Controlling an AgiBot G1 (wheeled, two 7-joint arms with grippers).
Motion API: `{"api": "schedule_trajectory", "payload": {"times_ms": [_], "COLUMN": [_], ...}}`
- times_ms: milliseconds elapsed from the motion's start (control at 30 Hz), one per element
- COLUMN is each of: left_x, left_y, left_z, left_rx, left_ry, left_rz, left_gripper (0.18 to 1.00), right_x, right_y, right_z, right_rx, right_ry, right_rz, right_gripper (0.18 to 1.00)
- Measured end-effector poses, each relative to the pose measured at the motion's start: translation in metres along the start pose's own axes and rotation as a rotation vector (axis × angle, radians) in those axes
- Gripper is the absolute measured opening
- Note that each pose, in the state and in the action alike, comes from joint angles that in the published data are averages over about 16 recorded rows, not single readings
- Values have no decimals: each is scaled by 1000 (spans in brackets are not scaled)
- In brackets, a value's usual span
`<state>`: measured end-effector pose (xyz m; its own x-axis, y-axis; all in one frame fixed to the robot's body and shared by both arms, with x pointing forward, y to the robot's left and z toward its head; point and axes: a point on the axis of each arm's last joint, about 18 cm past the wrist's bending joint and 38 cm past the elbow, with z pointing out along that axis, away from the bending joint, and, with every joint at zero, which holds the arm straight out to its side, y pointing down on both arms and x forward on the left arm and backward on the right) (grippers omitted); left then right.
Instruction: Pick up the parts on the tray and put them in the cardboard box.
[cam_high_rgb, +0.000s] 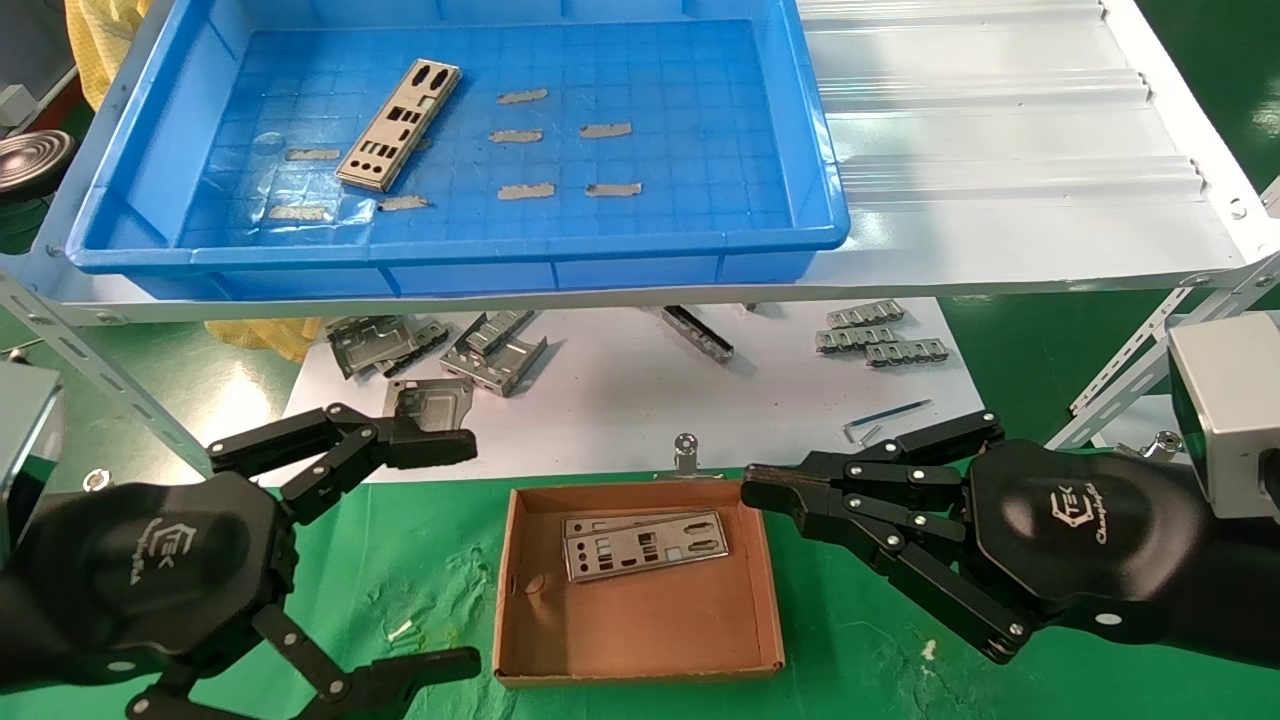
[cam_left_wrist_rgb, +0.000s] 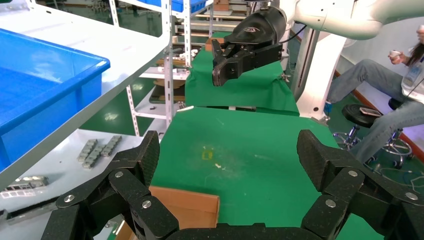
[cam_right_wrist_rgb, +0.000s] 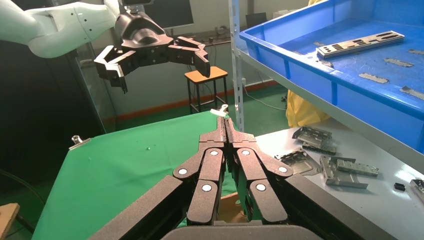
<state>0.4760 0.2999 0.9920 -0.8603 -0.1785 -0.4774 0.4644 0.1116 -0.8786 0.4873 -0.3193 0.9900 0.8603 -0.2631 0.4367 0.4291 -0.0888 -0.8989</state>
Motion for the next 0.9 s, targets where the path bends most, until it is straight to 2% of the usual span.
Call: {"api": "schedule_trajectory", "payload": {"times_ms": [400, 567, 733, 900], "left_x": [0, -8, -33, -80], "left_y": [0, -8, -26, -51], "left_z": [0, 0, 3, 8], "left_rx": [0, -4, -14, -32], "left_ry": [0, -13, -60, -162], "left_rz": [2, 28, 78, 131], "left_gripper": [1001, 1001, 1001, 1001], "right_x": [0, 0, 0, 0], "right_y": [0, 0, 0, 0], "right_z": [0, 0, 0, 0], "right_rx": [0, 0, 0, 0], "right_ry": [0, 0, 0, 0], "right_rz": [0, 0, 0, 0], "right_gripper": [191, 191, 191, 197]}}
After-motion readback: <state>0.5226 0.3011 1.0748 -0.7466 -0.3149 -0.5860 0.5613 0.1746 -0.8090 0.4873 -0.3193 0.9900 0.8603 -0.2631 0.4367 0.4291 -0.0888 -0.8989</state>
